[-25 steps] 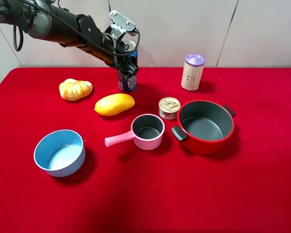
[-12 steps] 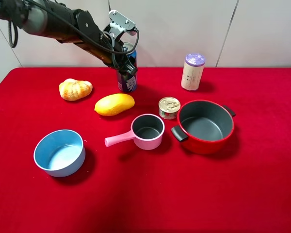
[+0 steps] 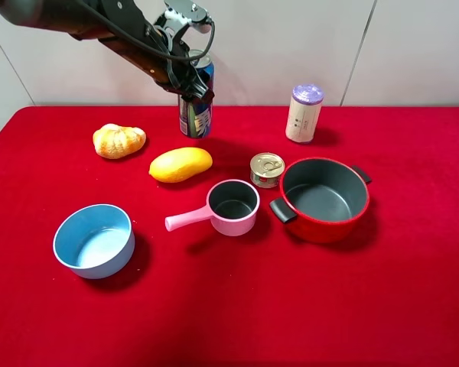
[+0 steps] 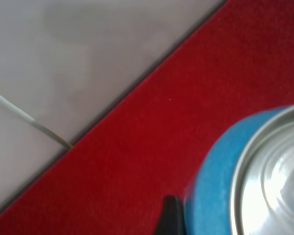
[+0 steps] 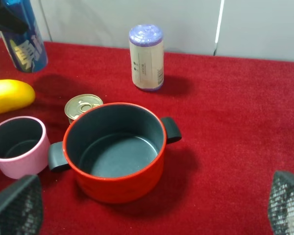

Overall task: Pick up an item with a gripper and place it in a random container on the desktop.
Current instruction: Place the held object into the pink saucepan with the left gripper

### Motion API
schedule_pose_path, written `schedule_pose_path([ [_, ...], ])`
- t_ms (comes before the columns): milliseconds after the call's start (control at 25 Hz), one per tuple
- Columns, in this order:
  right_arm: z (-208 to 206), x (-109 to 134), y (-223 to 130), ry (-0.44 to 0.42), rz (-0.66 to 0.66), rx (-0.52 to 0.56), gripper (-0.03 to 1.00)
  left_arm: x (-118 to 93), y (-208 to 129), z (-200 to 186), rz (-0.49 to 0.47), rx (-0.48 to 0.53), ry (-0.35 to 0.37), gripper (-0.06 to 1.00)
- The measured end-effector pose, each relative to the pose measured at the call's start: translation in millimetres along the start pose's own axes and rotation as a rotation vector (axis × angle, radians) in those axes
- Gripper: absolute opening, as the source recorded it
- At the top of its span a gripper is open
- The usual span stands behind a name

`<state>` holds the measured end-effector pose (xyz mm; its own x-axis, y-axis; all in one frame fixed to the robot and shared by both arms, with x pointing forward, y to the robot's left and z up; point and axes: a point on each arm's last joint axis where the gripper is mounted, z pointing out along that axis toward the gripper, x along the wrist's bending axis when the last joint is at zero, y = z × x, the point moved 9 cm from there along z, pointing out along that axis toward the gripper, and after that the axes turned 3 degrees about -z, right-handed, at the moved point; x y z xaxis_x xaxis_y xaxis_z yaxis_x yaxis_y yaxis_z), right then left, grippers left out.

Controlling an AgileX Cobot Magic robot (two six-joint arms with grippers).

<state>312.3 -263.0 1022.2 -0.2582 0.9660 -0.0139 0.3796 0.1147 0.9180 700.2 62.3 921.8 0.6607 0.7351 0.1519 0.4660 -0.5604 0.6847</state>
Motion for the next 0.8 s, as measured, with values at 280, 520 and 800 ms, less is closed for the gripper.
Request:
schedule_pose_path([
  [280,0.0,0.0,0.0,0.0,0.0,0.0,0.69,-3.4,6.3,-22.7,-0.015,0.016,-0.023,0.66],
  [520,0.0,0.0,0.0,0.0,0.0,0.0,0.69,-5.7,15.4,-51.6,-0.039,0.015,-0.037,0.66],
  [800,0.0,0.0,0.0,0.0,0.0,0.0,0.69,-29.4,27.9,-78.5,-0.014,0.005,-0.079,0.66],
])
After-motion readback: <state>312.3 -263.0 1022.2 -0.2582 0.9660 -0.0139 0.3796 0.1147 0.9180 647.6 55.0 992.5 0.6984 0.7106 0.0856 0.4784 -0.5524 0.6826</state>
